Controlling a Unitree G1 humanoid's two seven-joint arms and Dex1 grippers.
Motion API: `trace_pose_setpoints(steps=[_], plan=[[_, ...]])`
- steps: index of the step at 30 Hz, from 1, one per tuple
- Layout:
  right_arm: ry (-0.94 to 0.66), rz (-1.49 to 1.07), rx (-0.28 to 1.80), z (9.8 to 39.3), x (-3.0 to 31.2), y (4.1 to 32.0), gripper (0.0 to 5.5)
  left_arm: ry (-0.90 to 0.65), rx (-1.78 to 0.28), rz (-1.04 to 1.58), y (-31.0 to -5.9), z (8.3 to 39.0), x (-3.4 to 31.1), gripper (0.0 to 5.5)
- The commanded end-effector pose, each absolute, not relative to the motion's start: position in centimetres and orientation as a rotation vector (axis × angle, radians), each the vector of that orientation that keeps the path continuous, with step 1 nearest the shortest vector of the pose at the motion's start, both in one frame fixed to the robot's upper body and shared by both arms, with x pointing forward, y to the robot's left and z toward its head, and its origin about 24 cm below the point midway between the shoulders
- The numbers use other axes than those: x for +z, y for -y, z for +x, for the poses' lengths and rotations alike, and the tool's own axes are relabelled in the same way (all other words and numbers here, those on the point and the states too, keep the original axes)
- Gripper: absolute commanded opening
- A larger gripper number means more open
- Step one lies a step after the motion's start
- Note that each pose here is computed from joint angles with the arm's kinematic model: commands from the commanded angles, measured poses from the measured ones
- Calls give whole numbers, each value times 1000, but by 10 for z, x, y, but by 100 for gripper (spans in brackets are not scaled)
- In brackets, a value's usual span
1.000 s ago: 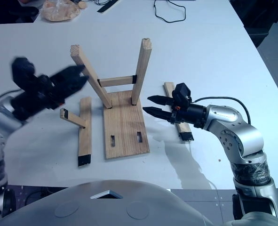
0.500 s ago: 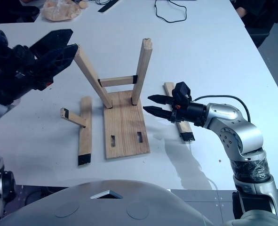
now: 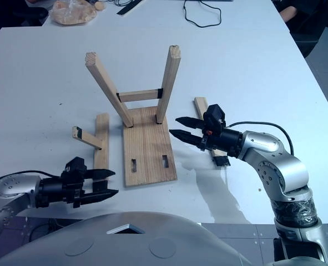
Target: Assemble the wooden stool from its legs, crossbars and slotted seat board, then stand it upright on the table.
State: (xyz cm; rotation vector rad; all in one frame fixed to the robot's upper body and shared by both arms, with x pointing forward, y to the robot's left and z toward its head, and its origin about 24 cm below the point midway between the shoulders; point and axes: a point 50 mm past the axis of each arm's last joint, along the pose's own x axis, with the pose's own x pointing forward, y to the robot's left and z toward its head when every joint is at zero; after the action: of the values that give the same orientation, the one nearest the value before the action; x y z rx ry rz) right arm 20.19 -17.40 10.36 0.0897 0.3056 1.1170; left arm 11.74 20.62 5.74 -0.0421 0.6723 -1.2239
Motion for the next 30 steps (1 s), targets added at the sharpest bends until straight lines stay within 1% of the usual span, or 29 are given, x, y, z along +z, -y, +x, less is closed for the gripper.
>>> trace_pose_setpoints(steps=[1, 3, 5, 8, 11, 14, 17, 21, 24, 30], plan=[[-297, 67, 1093, 199, 104, 176, 226, -755, -1120, 157, -257, 136, 49, 311], [-299, 64, 1088, 197, 103, 175, 226, -767, -1070, 225, -281, 148, 54, 311], [-297, 66, 1086, 195, 103, 175, 226, -737, -1046, 254, -293, 158, 64, 311], [-299, 66, 1076, 194, 103, 176, 226, -657, -1030, 258, -298, 172, 86, 311], [-302, 66, 1067, 193, 102, 177, 226, -563, -988, 204, -296, 184, 108, 311], [-304, 66, 1062, 192, 102, 178, 226, -520, -944, 162, -294, 192, 117, 311], [-306, 62, 1070, 194, 101, 177, 226, -511, -869, 167, -297, 199, 113, 311], [-310, 51, 1088, 199, 102, 177, 226, -556, -824, 206, -307, 198, 97, 311], [-316, 41, 1101, 201, 102, 178, 226, -570, -821, 264, -313, 201, 86, 311], [-324, 28, 1132, 204, 103, 176, 226, -512, -860, 332, -320, 222, 79, 311]])
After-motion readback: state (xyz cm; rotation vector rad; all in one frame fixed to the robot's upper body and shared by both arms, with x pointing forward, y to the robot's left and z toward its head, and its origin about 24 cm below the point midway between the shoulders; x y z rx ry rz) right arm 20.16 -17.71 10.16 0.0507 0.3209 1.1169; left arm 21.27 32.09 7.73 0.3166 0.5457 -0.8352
